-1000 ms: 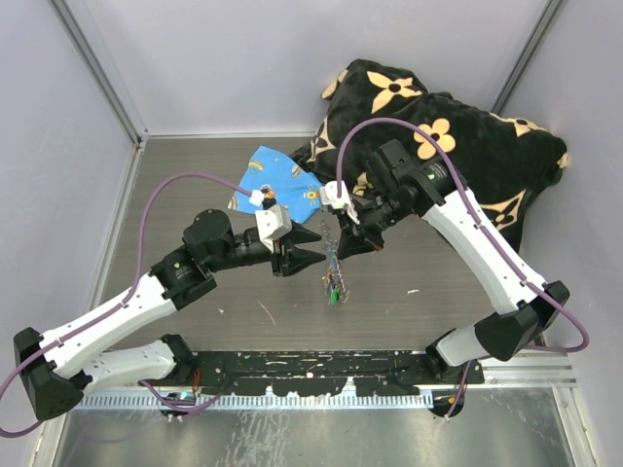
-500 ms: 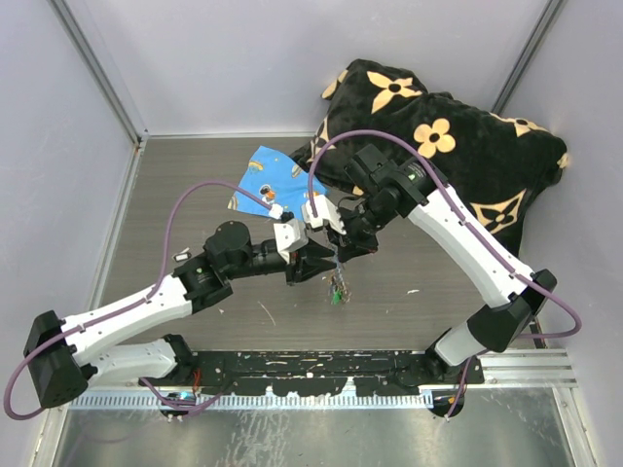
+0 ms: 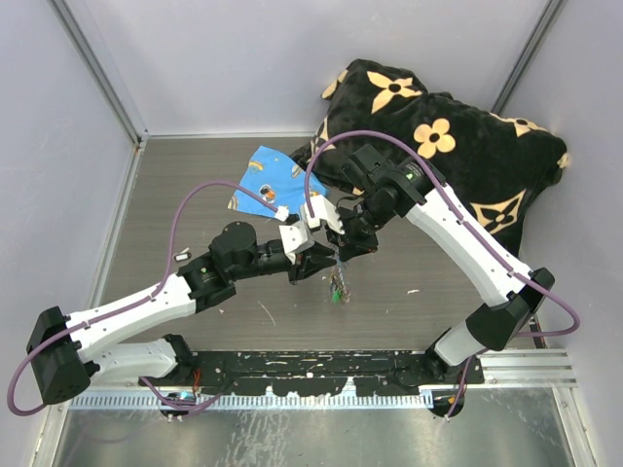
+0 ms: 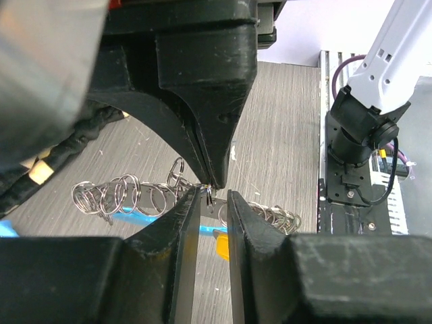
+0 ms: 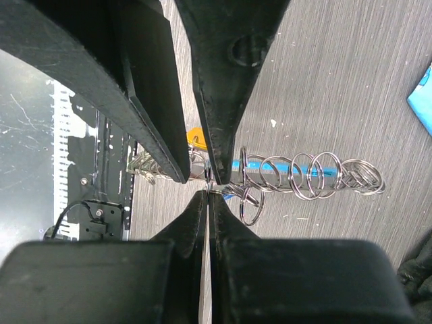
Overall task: Remove the keys from the keyring
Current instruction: Remove the key from the keyring.
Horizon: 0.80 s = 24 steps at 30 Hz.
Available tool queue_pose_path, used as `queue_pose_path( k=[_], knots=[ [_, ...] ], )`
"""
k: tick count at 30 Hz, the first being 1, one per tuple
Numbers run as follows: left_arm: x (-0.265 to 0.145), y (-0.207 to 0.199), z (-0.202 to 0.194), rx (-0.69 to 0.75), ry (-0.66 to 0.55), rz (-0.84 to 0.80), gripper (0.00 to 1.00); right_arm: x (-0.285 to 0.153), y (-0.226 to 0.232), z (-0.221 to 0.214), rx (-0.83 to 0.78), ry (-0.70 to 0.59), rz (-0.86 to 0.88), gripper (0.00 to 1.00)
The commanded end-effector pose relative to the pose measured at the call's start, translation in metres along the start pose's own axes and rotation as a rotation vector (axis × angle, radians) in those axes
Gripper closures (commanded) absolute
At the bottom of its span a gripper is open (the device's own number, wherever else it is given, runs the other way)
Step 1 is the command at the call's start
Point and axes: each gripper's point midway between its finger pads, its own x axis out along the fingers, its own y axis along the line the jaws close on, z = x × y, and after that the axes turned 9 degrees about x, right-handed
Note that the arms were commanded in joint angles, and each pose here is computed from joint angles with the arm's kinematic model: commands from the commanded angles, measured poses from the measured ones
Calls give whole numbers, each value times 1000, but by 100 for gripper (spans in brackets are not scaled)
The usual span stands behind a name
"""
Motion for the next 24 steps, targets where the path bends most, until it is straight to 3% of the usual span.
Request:
queue_pose_path(
  k=[1, 13, 18, 24],
  knots=[
    [-1, 5, 10, 45, -24, 21, 76, -10, 2, 18, -30, -58, -17, 99],
    [6, 3, 6, 36, -18, 0, 77, -11, 7, 24, -26, -87, 6, 99],
    [5, 2, 7, 38, -28, -3, 83, -11, 8, 27, -27, -102, 8, 99],
    [-5, 4, 14, 59, -98, 39, 73, -13, 11, 29, -38, -128, -2, 99]
  ],
)
